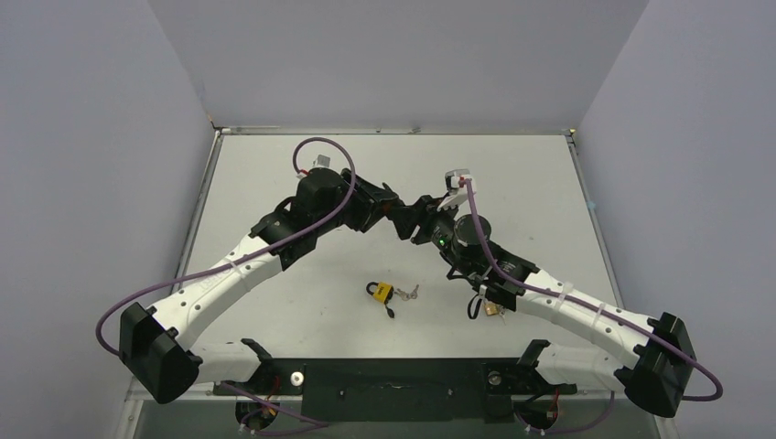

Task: Lock with the key
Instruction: Pick up the lock from the center of the board.

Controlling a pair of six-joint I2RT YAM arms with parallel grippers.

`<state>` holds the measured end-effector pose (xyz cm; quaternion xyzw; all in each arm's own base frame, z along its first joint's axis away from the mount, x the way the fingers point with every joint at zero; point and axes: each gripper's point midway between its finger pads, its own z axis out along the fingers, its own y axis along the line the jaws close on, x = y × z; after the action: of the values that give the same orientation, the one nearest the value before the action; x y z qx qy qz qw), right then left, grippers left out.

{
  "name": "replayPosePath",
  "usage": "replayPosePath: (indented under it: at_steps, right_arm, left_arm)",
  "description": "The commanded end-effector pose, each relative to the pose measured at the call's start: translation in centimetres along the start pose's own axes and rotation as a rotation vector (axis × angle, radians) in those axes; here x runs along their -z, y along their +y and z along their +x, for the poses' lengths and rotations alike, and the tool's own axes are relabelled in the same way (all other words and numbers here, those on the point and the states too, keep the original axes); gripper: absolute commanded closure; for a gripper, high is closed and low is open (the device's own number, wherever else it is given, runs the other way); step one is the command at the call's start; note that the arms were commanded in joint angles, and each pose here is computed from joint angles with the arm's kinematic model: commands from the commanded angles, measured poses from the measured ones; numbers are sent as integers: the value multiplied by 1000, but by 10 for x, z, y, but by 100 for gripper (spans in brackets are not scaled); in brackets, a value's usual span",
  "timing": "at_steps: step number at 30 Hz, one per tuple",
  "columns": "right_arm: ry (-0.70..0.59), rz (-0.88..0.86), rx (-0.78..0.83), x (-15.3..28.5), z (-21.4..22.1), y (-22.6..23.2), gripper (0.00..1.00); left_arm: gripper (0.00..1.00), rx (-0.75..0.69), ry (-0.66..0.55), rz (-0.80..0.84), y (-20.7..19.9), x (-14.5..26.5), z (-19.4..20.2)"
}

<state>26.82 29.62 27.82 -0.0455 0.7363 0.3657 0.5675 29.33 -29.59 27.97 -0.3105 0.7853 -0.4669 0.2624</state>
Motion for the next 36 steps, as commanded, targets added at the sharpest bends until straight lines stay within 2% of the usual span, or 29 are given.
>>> replayPosePath:
  at_steps: [1, 11, 16, 19, 20, 21, 22, 24, 31, 36]
  right_arm:
    - [-82, 16, -18, -7, -13, 0, 58]
    - [-94, 42, -31, -11, -11, -5, 67]
    - [-129, 78, -44, -8, -20, -11, 83]
    - [-143, 82, -46, -5, -26, -11, 99]
    - [-147, 81, -46, -5, -29, -10, 100]
    - [-145, 82, -44, -4, -29, -9, 100]
    - [-148, 79, -45, -3, -32, -8, 100]
    - [-150, 76, -44, 0, -35, -7, 100]
    - [-166, 61, -54, 22, -54, -9, 100]
    - [-187, 70, -73, 41, -67, -20, 100]
  left_arm:
    - [100, 42, 10, 194, -60, 12, 3]
    - [100, 44, 54, 221, -66, 13, 15]
    - [100, 41, 70, 226, -68, 14, 21]
    - [100, 32, 81, 237, -70, 16, 24]
    - [100, 27, 87, 244, -71, 17, 25]
    - [97, 16, 89, 250, -72, 18, 25]
    - [85, 8, 101, 264, -74, 19, 27]
    - [69, -29, 111, 279, -74, 22, 29]
    - [60, -161, 109, 397, -78, 44, 18]
    - [56, -349, 182, 478, -84, 59, 21]
